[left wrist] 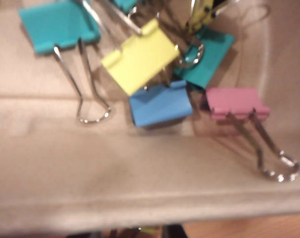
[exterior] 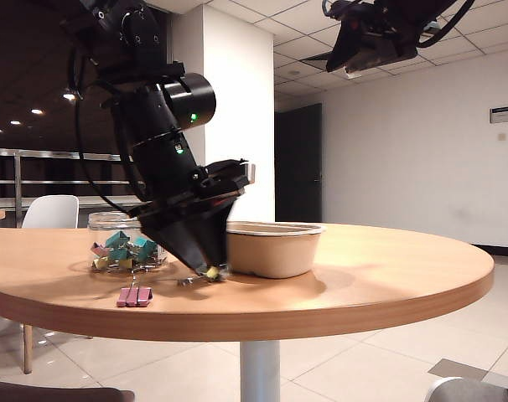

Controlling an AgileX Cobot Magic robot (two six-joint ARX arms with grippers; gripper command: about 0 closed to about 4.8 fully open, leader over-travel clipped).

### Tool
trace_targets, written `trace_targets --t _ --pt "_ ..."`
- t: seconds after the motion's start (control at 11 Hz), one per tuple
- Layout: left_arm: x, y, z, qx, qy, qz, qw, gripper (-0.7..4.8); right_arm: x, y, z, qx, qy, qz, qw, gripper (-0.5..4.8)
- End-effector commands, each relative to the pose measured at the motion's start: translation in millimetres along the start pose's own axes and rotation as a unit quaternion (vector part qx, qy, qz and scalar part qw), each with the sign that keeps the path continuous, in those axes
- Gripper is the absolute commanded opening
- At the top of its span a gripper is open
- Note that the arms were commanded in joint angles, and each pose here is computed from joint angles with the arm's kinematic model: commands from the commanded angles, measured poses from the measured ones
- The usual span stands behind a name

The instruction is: Pick up the box filled with clips, pour some clips from it into the rectangular paper box, and then put the clip box back on the table.

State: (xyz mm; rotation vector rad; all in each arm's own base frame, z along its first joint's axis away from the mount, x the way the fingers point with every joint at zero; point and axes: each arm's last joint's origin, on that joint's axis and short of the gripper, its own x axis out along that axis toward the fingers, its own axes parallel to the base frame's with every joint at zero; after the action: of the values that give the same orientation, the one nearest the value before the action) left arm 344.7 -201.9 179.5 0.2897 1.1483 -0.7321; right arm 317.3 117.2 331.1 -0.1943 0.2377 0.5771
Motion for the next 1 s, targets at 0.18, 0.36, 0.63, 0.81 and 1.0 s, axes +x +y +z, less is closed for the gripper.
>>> trace_targets --t 0.18,0.36,0.63,0.81,1.0 --pt "-45 -8.7 10 -0.004 -0.025 0.004 1.0 1.6 -3 -2 5 -0.002 -0.014 -0.005 1.0 1.8" --pt "-100 -17.0 43 0.025 -0.16 0.021 0.987 1.6 -3 -2 5 -0.002 -0.014 -0.005 1.0 1.8" --pt "-84 -15.5 27 -0.043 -0.076 0.008 0.996 3.15 -3 -5 4 -0.001 -0.014 -0.008 1.0 1.8" --pt "-61 -11.5 18 -0.061 -0.038 0.004 0.997 3.15 -3 -5 4 -0.001 -0.014 -0.008 1.0 1.8" --pt "-32 -6.2 15 -0.073 -0.008 -0.002 0.997 3.15 -3 -5 4 -0.001 -0.015 -0.008 1.0 1.8"
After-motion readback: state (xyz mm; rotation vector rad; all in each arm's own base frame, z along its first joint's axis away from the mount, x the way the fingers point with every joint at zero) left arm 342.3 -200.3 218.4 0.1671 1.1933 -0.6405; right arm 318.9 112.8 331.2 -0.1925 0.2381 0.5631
